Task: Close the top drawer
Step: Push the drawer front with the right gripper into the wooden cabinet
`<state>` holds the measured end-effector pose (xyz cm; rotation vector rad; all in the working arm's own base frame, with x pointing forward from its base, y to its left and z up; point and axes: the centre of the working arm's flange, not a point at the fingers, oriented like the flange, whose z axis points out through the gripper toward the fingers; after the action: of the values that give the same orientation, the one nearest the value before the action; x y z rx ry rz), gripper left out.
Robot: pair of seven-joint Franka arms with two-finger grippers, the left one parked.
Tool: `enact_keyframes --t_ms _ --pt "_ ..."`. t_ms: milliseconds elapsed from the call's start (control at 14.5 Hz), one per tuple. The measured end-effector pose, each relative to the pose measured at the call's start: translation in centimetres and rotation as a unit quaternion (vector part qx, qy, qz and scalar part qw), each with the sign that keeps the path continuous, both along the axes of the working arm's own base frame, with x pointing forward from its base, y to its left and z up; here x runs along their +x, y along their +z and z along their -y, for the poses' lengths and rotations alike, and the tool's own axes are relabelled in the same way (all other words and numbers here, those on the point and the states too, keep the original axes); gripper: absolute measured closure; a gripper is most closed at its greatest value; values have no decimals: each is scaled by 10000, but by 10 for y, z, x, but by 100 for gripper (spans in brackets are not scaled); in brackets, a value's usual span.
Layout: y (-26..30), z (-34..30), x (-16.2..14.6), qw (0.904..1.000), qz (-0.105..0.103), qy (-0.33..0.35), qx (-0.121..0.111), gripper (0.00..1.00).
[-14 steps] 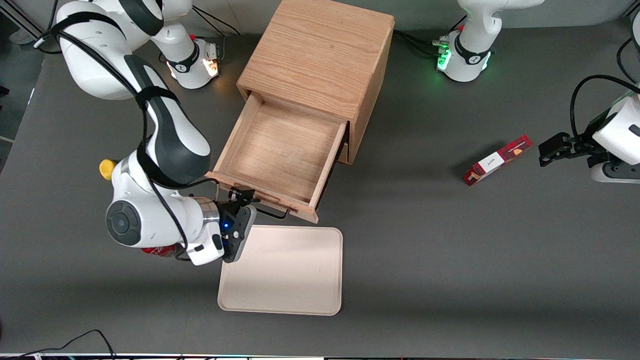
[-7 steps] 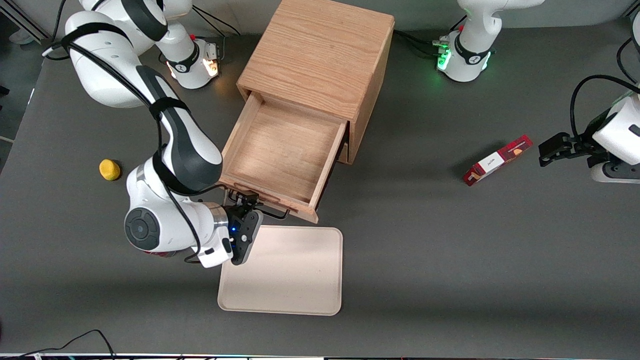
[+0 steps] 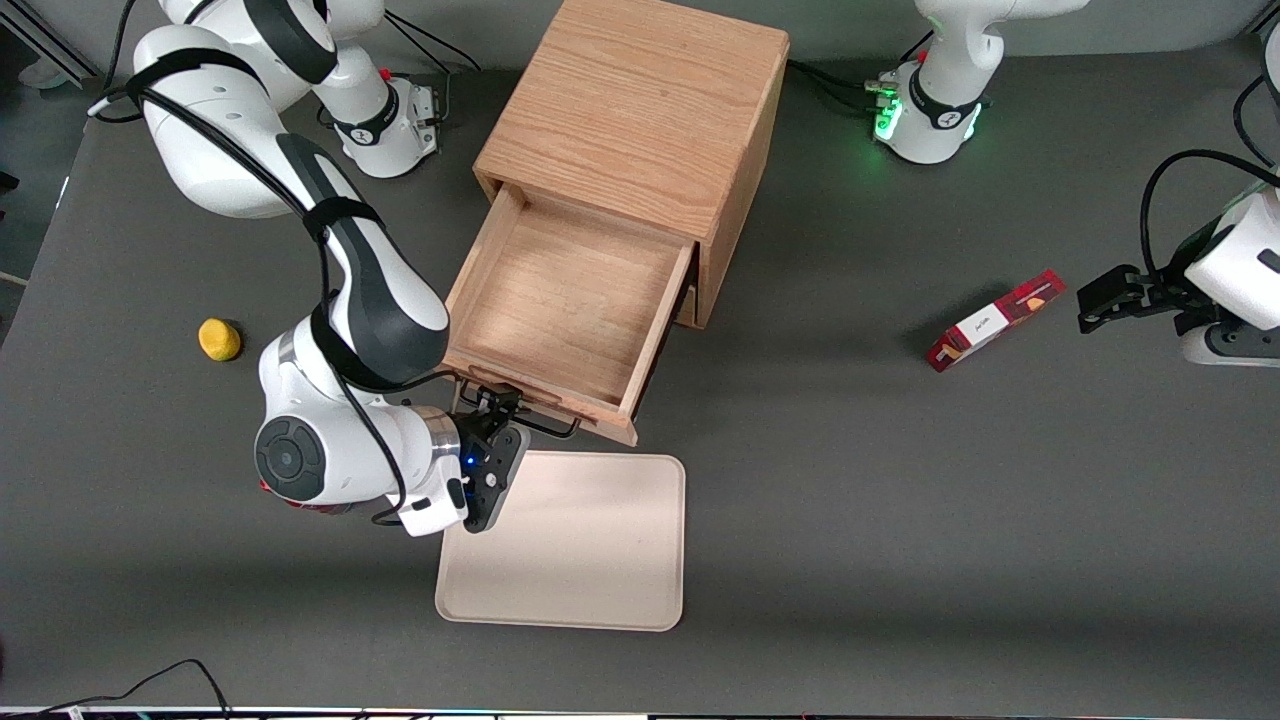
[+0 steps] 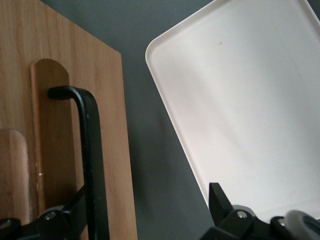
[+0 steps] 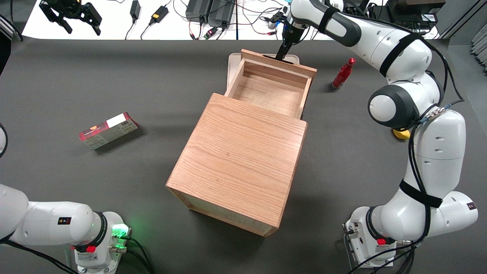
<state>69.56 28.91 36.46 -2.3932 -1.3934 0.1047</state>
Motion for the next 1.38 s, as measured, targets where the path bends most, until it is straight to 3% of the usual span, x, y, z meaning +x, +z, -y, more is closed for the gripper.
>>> enact_keyframes --t_ms 207,691,899,1383 --pt "2 -7 -3 10000 -30 11 44 0" --pt "-7 -35 -24 9993 -358 -27 63 0" --pt "-9 -44 -40 9988 -482 30 -30 0" --pt "12 -48 -89 9982 -549 116 -202 0"
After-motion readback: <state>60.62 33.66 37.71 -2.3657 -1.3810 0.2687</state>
